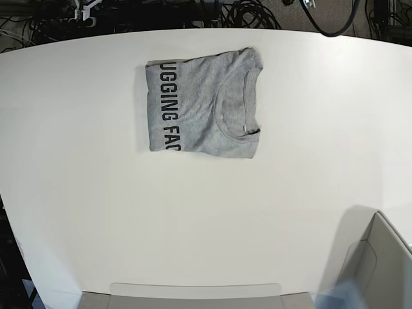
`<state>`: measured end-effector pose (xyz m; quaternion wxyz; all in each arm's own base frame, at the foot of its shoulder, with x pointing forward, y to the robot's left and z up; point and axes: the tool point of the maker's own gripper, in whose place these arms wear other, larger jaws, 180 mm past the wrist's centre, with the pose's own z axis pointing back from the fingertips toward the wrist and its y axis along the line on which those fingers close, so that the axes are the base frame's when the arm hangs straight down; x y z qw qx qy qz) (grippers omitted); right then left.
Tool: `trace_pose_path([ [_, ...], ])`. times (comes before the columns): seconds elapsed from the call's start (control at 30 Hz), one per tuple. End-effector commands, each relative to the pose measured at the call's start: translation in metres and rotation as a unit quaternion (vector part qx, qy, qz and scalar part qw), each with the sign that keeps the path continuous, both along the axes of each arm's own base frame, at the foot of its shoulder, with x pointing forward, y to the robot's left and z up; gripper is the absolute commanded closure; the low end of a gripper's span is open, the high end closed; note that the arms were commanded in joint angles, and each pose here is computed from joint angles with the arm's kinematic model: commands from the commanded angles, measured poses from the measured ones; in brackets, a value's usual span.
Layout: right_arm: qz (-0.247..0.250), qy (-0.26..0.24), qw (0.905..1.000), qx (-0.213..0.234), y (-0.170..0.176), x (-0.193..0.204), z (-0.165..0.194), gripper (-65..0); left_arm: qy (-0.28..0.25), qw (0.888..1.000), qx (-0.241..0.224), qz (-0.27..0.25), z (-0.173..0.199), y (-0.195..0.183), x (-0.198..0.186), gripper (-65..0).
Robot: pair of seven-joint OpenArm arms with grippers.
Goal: Fold the T-shirt properly
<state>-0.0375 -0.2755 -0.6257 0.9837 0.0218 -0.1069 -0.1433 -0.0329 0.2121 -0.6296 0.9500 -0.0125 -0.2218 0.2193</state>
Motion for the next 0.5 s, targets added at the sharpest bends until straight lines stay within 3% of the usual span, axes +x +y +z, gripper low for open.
trace_pose_path([
  [0.0, -0.014, 0.004, 0.9995, -0.027, -0.022, -0.006, 0.003, 0.0, 0.013, 1.0, 0.0, -0.005, 0.0, 0.007, -0.005, 0.0],
  [0.13, -0.004, 0.019, 0.9907, -0.135, -0.064, -0.012, 0.007, 0.0, 0.079, 0.995, -0.024, -0.052, -0.011, 0.005, -0.007, -1.8],
  [0.3, 0.058, 0.027, 0.9647, -0.256, -0.097, -0.007, 0.02, 0.0, 0.126, 0.985, 0.055, -0.106, -0.015, 0.024, -0.013, -4.8],
  [0.4, 0.097, 0.036, 0.9451, -0.31, -0.111, 0.004, 0.027, 0.0, 0.145, 0.974, 0.109, -0.139, -0.014, 0.036, -0.016, -6.6],
  [0.47, 0.108, 0.035, 0.9354, -0.335, -0.117, 0.013, 0.031, 0.0, 0.149, 0.97, 0.116, -0.154, -0.015, 0.029, -0.017, -7.8],
])
